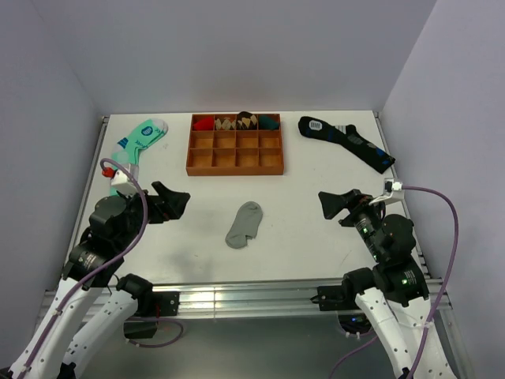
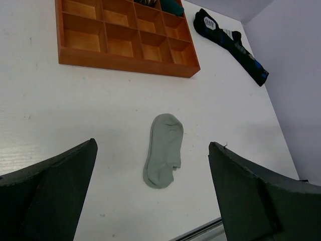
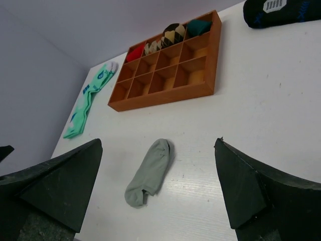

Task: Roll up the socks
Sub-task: Roll the sock at the center of the board.

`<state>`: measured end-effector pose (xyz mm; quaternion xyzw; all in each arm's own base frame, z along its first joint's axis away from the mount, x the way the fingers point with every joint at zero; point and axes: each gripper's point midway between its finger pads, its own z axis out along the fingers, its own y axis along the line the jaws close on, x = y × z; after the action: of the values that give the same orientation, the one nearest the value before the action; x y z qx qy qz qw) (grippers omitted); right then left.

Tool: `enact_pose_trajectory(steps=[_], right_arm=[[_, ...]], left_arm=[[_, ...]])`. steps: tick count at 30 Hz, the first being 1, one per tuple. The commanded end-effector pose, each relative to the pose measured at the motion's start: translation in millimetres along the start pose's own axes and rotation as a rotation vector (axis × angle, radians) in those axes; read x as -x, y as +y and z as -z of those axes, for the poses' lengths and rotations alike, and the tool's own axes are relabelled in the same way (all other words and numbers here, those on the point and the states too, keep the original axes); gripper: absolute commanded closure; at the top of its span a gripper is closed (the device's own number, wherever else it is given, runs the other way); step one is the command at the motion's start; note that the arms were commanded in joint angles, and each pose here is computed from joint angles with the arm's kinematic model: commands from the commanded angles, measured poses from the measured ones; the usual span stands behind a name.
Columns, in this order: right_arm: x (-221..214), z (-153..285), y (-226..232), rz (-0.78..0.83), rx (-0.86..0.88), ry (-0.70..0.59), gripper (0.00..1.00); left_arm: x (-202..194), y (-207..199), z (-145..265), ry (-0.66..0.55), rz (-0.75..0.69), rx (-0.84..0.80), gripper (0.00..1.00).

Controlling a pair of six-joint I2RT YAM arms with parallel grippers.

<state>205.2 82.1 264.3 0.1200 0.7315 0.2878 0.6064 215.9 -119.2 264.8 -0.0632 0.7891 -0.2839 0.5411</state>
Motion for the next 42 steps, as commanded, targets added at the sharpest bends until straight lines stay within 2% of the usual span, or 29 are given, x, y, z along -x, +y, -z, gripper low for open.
enact_pose_trajectory(steps=[1, 6, 14, 17, 18, 19, 21, 22, 24, 27, 28, 29, 30, 33, 34, 42], right_arm=[[2.7, -0.6, -4.1, 0.029, -0.019, -0.009, 0.00], [-0.6, -2.9, -8.4, 0.042, -0.032, -0.001, 0.00], [-17.0, -16.8, 9.9, 0.064, 0.091, 0.074, 0.00], [-36.3, -27.3, 15.5, 0.047, 0.115, 0.134, 0.00], [-35.2, -33.7, 16.7, 0.034, 0.100, 0.112, 0.00], [-49.1, -42.0, 12.6, 0.035, 0.071, 0.142, 0.00], [-77.3, -44.7, 38.0, 0.055, 0.127, 0.203, 0.01], [-91.2, -56.4, 28.2, 0.096, 0.036, 0.214, 0.05], [-123.1, -51.2, 50.8, 0.177, 0.066, 0.280, 0.10], [-159.3, -61.9, 61.4, 0.327, 0.028, 0.339, 0.16], [-165.7, -60.0, 78.9, 0.356, 0.061, 0.350, 0.22], [-184.3, -66.0, 74.0, 0.426, 0.028, 0.378, 0.25], [-189.4, -67.5, 88.2, 0.461, 0.067, 0.376, 0.34], [-213.8, -79.2, 95.1, 0.561, 0.083, 0.394, 0.46], [-218.8, -80.6, 101.7, 0.579, 0.096, 0.394, 0.57], [-264.6, -83.8, 136.0, 0.664, 0.273, 0.436, 0.64]], left_arm=[[4.9, -8.2, -1.2, -0.017, -0.001, -0.039, 0.01], [3.5, -7.8, -2.7, -0.011, -0.002, -0.037, 0.01], [0.0, -8.5, -5.1, 0.005, -0.004, -0.043, 0.00], [-1.2, -7.5, -7.1, 0.014, 0.001, -0.036, 0.00], [-2.5, -6.7, -8.3, 0.021, 0.001, -0.031, 0.01], [-2.2, -6.5, -9.2, 0.022, 0.001, -0.029, 0.01], [-3.2, -6.4, -10.1, 0.027, 0.001, -0.027, 0.01], [-4.0, -5.9, -10.6, 0.029, 0.001, -0.026, 0.00], [-4.5, -6.1, -10.9, 0.031, 0.002, -0.026, 0.00], [-5.2, -6.8, -11.4, 0.035, 0.002, -0.029, 0.00], [-5.4, -6.6, -11.7, 0.036, 0.002, -0.028, 0.01], [-5.7, -6.4, -11.7, 0.038, 0.002, -0.027, 0.01], [-5.2, -6.2, -11.5, 0.036, 0.003, -0.025, 0.01], [-3.7, -6.6, -9.9, 0.028, 0.004, -0.028, 0.00], [-4.3, -6.9, -10.1, 0.029, 0.004, -0.031, 0.01], [-7.2, -7.1, -12.1, 0.044, 0.005, -0.028, 0.00]])
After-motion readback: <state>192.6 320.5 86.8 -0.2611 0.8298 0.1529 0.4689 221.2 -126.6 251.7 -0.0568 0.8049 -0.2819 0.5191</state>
